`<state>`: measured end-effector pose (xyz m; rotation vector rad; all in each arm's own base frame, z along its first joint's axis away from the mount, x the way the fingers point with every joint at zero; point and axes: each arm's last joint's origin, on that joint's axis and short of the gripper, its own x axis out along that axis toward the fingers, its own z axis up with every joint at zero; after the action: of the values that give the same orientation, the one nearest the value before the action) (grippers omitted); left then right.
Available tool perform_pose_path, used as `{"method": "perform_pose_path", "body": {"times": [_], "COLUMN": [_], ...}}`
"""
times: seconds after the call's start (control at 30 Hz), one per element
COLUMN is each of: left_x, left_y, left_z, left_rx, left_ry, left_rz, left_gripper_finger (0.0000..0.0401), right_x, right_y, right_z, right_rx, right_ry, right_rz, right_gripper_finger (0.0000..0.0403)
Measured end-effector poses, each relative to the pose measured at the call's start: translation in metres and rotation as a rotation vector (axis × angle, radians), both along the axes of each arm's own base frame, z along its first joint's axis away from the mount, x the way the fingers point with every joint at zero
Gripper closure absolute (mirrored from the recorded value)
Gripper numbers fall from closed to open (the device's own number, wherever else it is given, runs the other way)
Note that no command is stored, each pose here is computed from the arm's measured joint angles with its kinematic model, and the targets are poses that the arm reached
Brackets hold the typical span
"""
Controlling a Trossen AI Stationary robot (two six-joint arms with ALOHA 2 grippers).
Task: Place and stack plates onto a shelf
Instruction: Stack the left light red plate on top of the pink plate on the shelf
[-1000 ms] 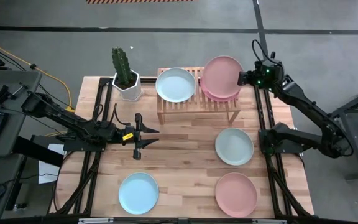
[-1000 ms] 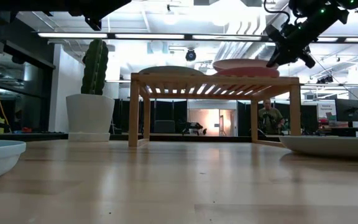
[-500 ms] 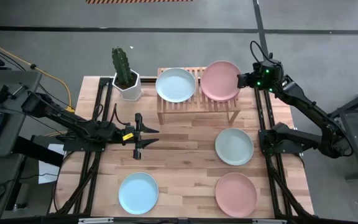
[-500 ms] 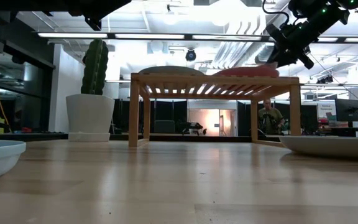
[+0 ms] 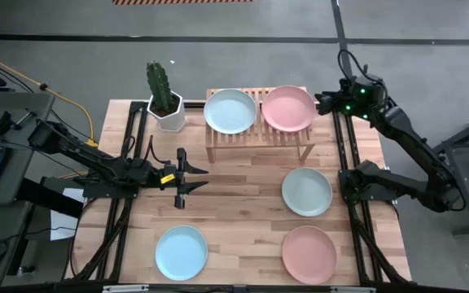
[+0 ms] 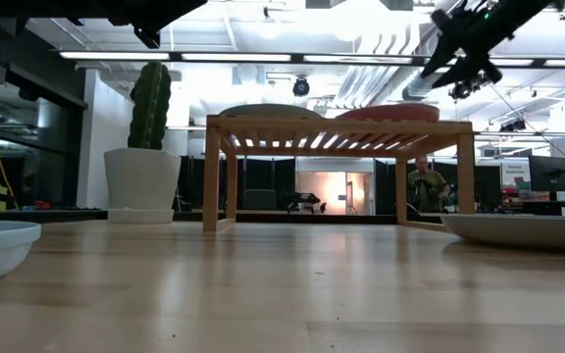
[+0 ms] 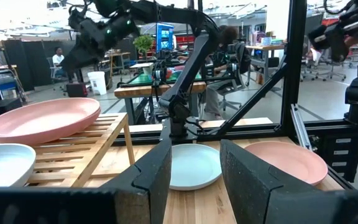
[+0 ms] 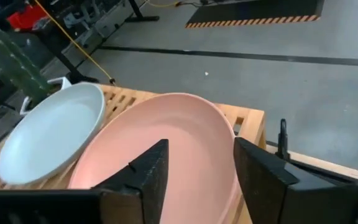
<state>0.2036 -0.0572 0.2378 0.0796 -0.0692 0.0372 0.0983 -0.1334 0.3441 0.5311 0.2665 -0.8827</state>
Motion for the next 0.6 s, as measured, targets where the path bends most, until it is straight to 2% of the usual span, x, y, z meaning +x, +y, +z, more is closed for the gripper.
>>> {"method": "perform_pose_path", "body": {"times": [0.13, 0.4, 0.5, 0.6], "left_x": [0.0, 0.0, 0.0, 0.0], "left_y": [0.0, 0.0, 0.0, 0.001], "left_z": [0.0, 0.0, 0.0, 0.0], "left_rx": [0.0, 0.0, 0.001, 0.0], "left_ry": [0.0, 0.0, 0.0, 0.0], "left_rz": [0.0, 0.0, 0.002, 0.016], "left_gripper_finger": [0.0273, 0.0273, 0.0273, 0.0273], "right_x": [-0.004, -0.013, -0.017, -0.016], "right_y": [0.013, 0.046, 0.052, 0.052], "right_z": [0.01, -0.012, -0.021, -0.035], "right_rx": [0.01, 0.114, 0.086, 0.038], "right_ry": [0.07, 0.176, 0.162, 0.12], "right_rz": [0.056, 0.152, 0.08, -0.021], "right_gripper_finger": [0.0238, 0.0237, 0.024, 0.0261]}}
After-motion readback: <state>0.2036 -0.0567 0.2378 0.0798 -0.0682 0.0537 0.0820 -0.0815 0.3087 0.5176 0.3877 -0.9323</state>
